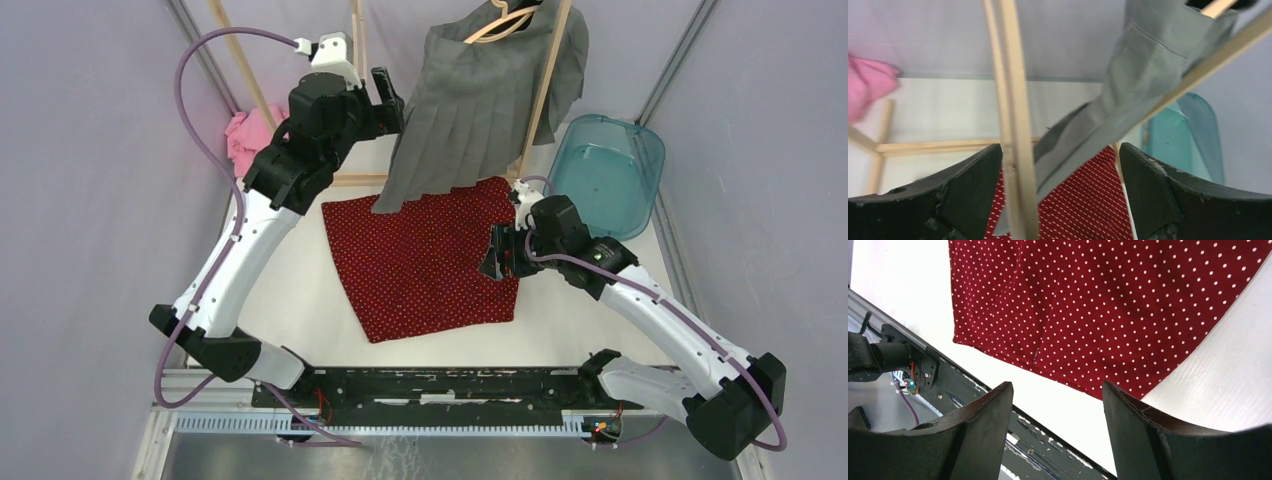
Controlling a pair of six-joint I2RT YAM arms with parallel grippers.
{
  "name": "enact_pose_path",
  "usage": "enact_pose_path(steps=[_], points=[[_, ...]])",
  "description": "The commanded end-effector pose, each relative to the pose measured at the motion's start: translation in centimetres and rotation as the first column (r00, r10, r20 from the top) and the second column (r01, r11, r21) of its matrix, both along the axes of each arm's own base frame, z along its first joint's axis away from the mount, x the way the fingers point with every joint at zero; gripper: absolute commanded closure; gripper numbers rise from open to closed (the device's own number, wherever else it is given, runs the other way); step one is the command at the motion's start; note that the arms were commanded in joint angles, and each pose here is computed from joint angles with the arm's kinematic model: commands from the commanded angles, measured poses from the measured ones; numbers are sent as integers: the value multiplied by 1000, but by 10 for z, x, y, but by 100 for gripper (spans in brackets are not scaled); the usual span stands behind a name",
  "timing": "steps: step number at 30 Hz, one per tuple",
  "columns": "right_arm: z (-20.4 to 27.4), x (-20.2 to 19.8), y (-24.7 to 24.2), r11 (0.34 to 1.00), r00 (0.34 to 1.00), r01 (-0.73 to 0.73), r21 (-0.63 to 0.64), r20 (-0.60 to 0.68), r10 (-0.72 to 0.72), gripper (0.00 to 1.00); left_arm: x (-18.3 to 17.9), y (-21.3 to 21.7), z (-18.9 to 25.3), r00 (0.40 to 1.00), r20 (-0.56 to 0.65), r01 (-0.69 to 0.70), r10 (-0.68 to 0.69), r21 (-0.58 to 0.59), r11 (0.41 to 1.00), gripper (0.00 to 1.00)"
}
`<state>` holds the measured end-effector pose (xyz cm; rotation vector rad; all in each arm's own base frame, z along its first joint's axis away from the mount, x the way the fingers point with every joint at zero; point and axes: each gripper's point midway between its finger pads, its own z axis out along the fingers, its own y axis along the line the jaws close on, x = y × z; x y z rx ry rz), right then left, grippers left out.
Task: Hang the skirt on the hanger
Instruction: Pick up the hanger from the clothesline.
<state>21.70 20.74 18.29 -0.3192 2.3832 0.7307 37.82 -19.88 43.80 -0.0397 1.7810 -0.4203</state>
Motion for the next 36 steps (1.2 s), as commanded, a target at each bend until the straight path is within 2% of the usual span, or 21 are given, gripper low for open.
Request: enact_pose_path(steps=[1, 8, 13, 23, 27, 36], points=[[7, 1, 5, 999, 999, -7, 41, 34, 6, 29, 2, 46, 43, 966, 143, -230, 217, 76, 970, 8], [2, 1, 8, 999, 1000, -14, 53, 23, 13, 29, 1, 58, 48, 942, 187, -303, 280, 105, 947, 16], [1, 0, 8, 998, 1000, -16, 56, 23, 14, 29, 13, 52, 42, 942, 197, -303, 273, 141, 943, 36], [-7, -2, 7, 999, 1000, -16, 52, 14, 16, 29, 11, 60, 44, 929, 220, -335, 298, 154, 930, 83], [-5, -2, 7, 998, 1000, -16, 53, 18, 15, 29, 4, 66, 53, 915, 268, -343, 301, 128, 931, 93], [-7, -4, 7, 998, 1000, -18, 55, 16, 17, 29, -12, 78, 81, 878, 384, -347, 286, 98, 933, 94]])
